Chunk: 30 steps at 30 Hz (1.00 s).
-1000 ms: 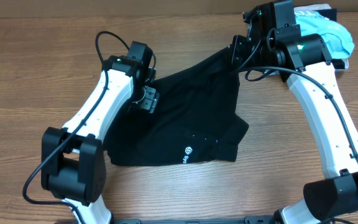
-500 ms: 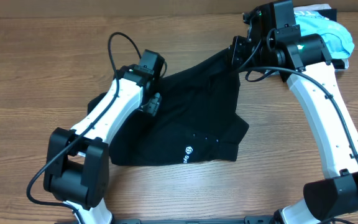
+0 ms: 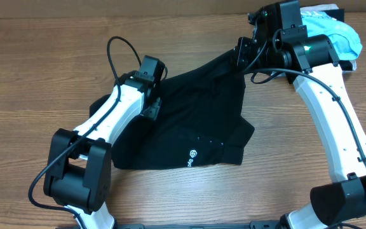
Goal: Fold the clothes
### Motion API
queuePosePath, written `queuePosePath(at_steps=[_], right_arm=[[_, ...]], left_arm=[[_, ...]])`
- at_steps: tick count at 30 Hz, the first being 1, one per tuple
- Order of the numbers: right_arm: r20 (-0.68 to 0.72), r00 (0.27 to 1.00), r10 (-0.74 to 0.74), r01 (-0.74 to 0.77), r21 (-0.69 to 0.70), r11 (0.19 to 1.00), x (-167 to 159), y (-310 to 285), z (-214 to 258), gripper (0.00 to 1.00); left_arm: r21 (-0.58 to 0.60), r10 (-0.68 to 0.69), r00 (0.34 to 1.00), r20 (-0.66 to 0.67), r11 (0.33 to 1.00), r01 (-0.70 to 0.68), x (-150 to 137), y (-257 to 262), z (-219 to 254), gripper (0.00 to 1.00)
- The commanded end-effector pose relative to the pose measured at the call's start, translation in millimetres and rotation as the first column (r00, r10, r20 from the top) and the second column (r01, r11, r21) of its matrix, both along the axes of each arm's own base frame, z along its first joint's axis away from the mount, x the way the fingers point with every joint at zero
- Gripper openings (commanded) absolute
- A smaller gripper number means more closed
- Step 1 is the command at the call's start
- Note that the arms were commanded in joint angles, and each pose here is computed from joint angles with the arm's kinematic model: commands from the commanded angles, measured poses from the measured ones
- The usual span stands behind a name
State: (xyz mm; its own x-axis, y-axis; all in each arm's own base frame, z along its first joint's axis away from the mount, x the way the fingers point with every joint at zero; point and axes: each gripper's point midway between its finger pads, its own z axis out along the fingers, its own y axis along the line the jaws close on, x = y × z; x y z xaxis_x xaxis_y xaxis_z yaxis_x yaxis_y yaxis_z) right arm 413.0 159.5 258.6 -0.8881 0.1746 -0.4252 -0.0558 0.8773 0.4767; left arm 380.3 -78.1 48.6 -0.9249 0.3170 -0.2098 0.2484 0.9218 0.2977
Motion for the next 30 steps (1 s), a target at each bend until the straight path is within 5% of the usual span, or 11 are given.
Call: queuePosePath(at_steps=[1,10,17,24,27,30], right_arm=[[0.038,0.999,-0.001,0.0,0.01,1.0,3,-2,13,0.04],[0.027,1.0,0.0,0.0,0.007,1.0,1,-3,11,0.04],[0.021,1.0,0.0,0.0,0.005,1.0,0,-3,10,0.04],[0.009,1.0,0.0,0.0,0.002,1.0,-3,-4,8,0.04],[0.004,1.0,0.0,0.0,-0.005,1.0,-4,-5,7,0.04],[-0.001,1.0,-0.001,0.001,-0.013,1.0,-5,-6,6,0.04]], left_arm=[[0.018,0.045,0.999,-0.025,0.999,-0.044,-9,10,-12,0.76],[-0.025,0.298,0.954,0.002,0.954,-0.298,-4,59,-14,0.74],[-0.026,0.386,0.922,0.001,0.922,-0.386,-4,93,-13,0.56],[-0.045,0.415,0.909,0.045,0.909,-0.414,6,105,-11,0.54],[-0.053,0.405,0.911,0.075,0.914,-0.402,16,108,-5,0.41],[-0.068,0.412,0.905,0.106,0.911,-0.407,28,112,8,0.13]])
